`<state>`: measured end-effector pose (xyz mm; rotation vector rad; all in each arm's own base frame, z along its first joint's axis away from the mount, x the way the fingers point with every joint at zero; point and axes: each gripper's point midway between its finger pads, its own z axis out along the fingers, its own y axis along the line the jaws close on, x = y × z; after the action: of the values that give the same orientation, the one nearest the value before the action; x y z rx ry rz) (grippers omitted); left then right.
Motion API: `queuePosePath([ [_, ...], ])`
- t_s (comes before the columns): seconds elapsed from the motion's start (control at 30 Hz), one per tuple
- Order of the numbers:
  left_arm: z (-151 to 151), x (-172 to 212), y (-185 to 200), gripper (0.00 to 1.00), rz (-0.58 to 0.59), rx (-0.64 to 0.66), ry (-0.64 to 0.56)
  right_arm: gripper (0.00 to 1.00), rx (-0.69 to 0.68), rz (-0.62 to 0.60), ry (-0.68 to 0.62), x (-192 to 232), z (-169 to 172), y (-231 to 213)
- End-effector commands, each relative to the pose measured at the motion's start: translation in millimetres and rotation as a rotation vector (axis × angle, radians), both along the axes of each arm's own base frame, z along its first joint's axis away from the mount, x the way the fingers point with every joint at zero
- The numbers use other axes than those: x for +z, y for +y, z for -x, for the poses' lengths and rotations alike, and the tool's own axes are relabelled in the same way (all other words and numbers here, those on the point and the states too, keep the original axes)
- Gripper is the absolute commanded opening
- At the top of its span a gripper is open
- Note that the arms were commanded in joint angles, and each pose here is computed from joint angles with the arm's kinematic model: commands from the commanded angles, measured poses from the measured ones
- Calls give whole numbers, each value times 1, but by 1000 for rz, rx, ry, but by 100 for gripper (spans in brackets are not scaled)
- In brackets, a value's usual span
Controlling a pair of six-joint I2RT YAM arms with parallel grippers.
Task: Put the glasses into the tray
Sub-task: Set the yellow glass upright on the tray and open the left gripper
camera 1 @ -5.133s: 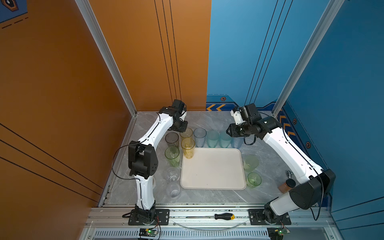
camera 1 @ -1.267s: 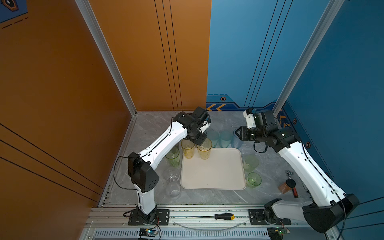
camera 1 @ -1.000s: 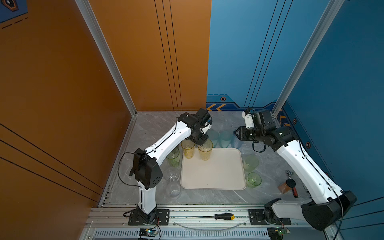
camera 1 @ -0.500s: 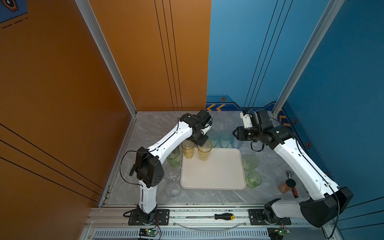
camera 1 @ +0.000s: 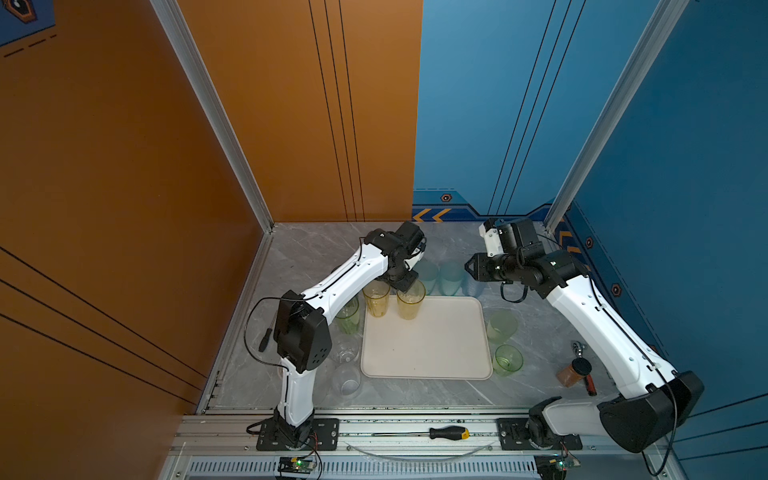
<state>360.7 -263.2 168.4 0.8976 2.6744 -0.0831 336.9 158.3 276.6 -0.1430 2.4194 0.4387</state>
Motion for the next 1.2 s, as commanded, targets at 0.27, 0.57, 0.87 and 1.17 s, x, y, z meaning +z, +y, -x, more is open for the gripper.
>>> queuePosePath([
  [0.27,-7,-11,11,2,-24,38,-2,35,9,-13,13,-4,-4,7],
  [0.57,-10,-17,14,2,-24,52,-2,35,14,-8,21,-7,-5,9],
  [0.87,-12,-21,17,2,-32,61,0,35,14,-5,28,-10,-6,10],
  [1.17,-12,-24,18,4,-32,65,7,35,17,-5,29,-10,-6,12],
])
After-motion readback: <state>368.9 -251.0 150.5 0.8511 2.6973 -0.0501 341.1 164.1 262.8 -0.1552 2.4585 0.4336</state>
